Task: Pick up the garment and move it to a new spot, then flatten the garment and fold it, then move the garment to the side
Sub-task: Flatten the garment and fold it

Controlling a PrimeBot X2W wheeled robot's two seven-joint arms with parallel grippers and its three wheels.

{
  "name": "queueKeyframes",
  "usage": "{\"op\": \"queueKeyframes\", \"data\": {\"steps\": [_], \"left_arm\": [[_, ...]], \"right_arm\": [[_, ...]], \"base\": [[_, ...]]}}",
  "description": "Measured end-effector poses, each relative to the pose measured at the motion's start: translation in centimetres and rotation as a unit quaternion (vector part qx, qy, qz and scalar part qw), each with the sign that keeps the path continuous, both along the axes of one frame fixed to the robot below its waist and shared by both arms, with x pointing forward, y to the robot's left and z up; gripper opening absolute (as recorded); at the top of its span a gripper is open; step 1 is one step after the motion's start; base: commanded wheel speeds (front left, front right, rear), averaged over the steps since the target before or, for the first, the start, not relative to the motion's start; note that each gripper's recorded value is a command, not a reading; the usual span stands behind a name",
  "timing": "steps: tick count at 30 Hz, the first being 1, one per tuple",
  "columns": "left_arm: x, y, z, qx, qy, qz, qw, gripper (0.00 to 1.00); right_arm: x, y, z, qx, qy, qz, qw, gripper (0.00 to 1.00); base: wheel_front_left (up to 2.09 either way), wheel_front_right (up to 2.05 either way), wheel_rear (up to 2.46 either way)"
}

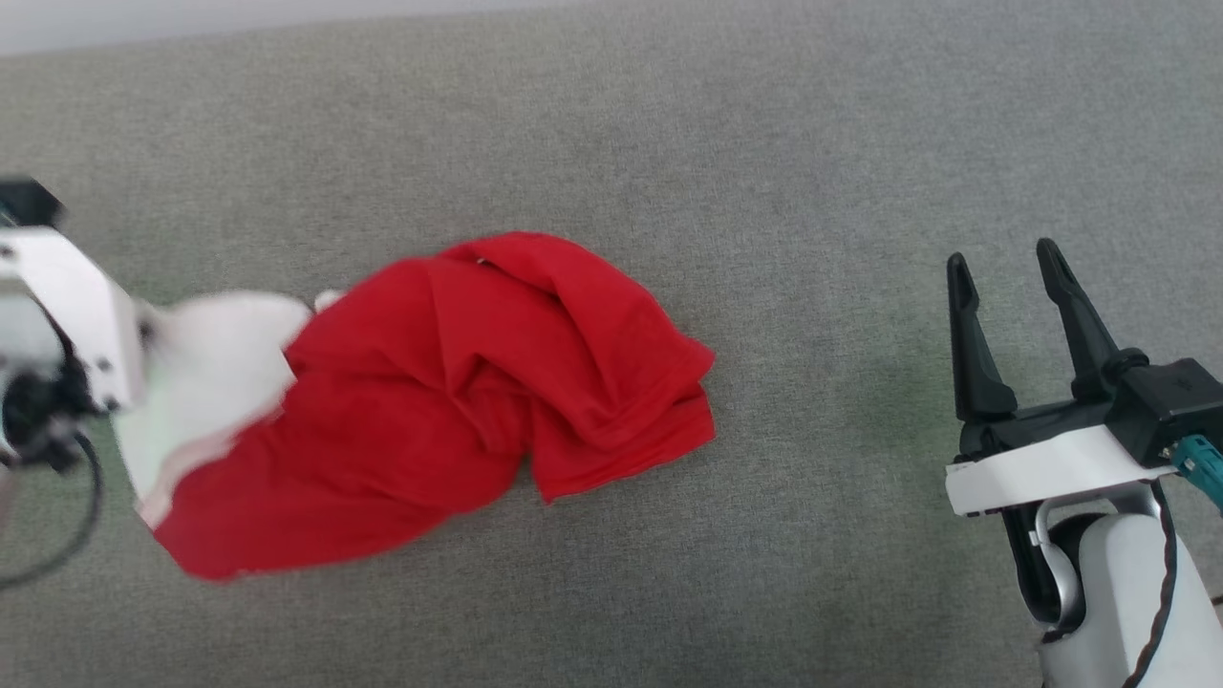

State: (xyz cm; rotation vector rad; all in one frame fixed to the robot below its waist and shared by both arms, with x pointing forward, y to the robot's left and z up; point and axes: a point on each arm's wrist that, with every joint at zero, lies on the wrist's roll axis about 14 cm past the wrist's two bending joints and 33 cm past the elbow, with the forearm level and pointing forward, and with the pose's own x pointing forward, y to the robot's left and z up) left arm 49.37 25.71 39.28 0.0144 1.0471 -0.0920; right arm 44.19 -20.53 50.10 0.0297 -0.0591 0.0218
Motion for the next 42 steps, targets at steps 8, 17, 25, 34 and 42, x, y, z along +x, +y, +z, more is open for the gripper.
{"op": "queueKeyframes", "data": {"steps": [8,17,25,34,42], "left_arm": [[6.1,1.7,4.0,0.051,-0.104,-0.006,0.993,0.0],[11.2,1.9,6.8,0.083,-0.199,-0.02,0.976,0.0],[10.2,0.0,2.4,0.04,-0.116,-0.017,0.992,0.85],[9.6,-0.1,4.3,0.014,-0.146,-0.005,0.989,1.0],[6.9,-0.9,6.5,-0.001,-0.212,-0.028,0.977,1.0]], "right_arm": [[0.4,-0.3,-0.7,-0.004,0.007,-0.003,1.0,1.0],[0.9,-0.9,-1.3,-0.009,0.012,-0.01,1.0,1.0],[1.5,-0.9,-1.6,-0.008,0.013,-0.01,1.0,1.0],[1.4,0.8,-0.8,-0.009,0.005,0.02,1.0,1.0],[0.6,4.7,-0.6,-0.012,0.029,0.087,0.996,1.0]], "base": [[0.0,0.0,0.0],[0.0,0.0,0.0],[0.0,0.0,0.0],[0.0,0.0,0.0],[0.0,0.0,0.0]]}}
